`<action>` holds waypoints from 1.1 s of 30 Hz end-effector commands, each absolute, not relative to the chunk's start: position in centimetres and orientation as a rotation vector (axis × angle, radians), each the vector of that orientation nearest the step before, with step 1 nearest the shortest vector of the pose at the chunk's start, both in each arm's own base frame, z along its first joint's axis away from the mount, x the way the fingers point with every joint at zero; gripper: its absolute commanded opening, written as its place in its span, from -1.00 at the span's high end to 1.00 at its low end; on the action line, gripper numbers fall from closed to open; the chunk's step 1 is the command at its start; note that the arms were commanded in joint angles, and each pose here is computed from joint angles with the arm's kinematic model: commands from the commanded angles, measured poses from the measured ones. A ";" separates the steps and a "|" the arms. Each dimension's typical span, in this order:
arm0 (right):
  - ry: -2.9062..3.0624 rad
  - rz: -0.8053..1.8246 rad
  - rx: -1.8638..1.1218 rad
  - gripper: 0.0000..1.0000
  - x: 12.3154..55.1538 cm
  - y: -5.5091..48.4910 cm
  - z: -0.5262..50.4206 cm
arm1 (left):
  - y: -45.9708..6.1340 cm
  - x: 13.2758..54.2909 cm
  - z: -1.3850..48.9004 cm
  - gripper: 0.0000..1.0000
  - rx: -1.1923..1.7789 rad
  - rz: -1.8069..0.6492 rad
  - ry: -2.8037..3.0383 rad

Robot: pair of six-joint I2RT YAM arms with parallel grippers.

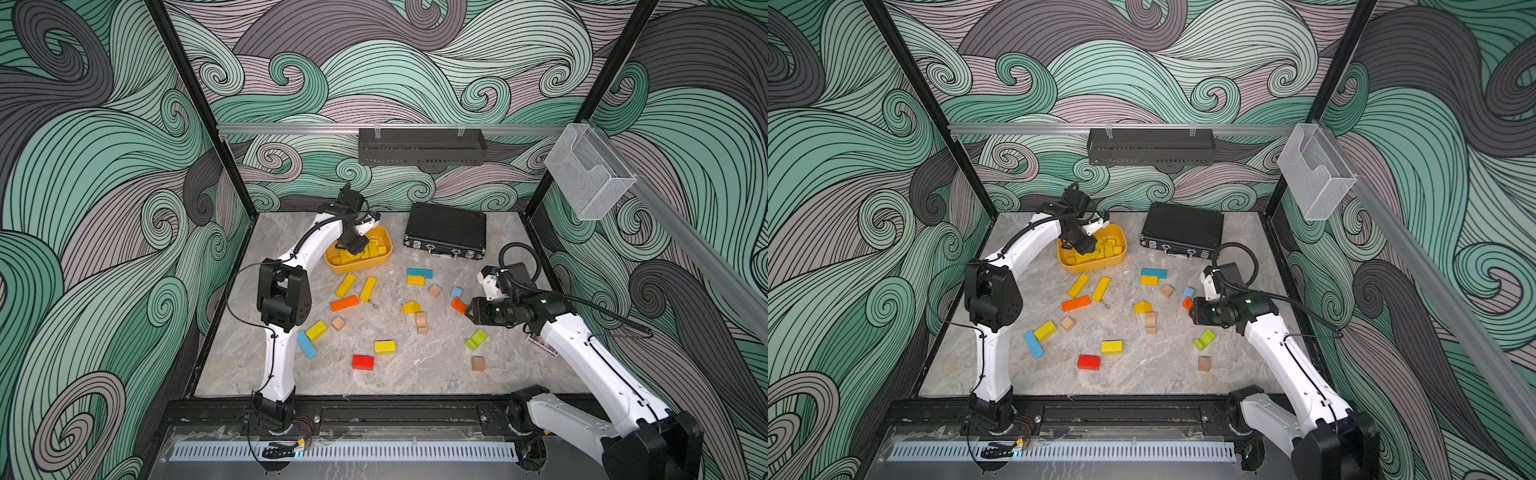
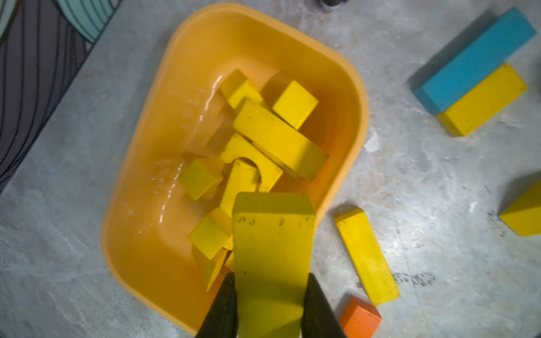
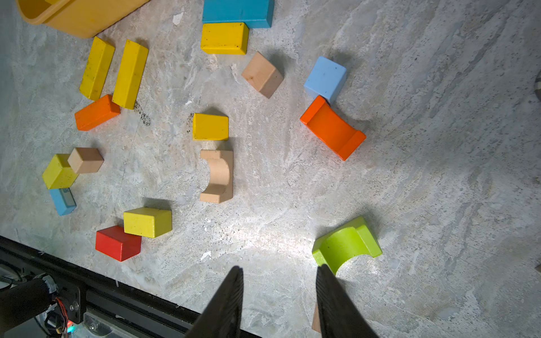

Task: Pick out the yellow building blocks
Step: Pick up the building block from the center of the board, then place the building block in the storage box.

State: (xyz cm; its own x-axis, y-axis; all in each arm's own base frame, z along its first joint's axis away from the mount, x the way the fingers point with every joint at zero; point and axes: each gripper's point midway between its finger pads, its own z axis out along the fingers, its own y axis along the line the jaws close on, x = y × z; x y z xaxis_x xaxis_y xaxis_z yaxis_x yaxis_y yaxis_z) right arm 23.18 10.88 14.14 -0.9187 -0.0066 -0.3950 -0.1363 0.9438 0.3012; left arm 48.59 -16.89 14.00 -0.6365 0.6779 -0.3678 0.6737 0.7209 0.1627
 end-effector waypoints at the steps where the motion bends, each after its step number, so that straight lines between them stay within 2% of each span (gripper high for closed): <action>1: 2.728 0.477 -0.112 0.14 22.7 11.6 13.5 | -15.9 50.4 12.8 0.82 0.944 0.025 2.571; 10: 2.768 0.460 -0.184 0.14 22.0 13.2 12.5 | -13.1 51.9 9.2 0.77 0.874 0.088 2.653; 17: 2.795 0.461 -0.266 0.13 21.8 15.2 11.7 | -12.2 51.7 7.8 0.57 0.861 0.079 2.700; 20: 2.796 0.466 -0.299 0.12 21.9 16.1 11.6 | -12.1 51.4 7.6 0.36 0.867 0.079 2.708; 22: 2.794 0.470 -0.320 0.11 22.0 16.7 11.6 | -12.1 51.2 7.7 0.05 0.871 0.070 2.712; 24: 2.791 0.472 -0.345 0.11 22.1 17.4 11.6 | -12.1 50.9 7.9 -0.14 0.871 0.062 2.712; 27: 2.794 0.489 -0.384 0.11 22.5 18.7 11.3 | -12.1 50.7 8.6 -0.25 0.870 0.060 2.702; 33: 2.795 0.550 -0.486 0.11 23.1 22.2 11.1 | -12.0 50.1 11.1 -0.32 0.855 0.060 2.664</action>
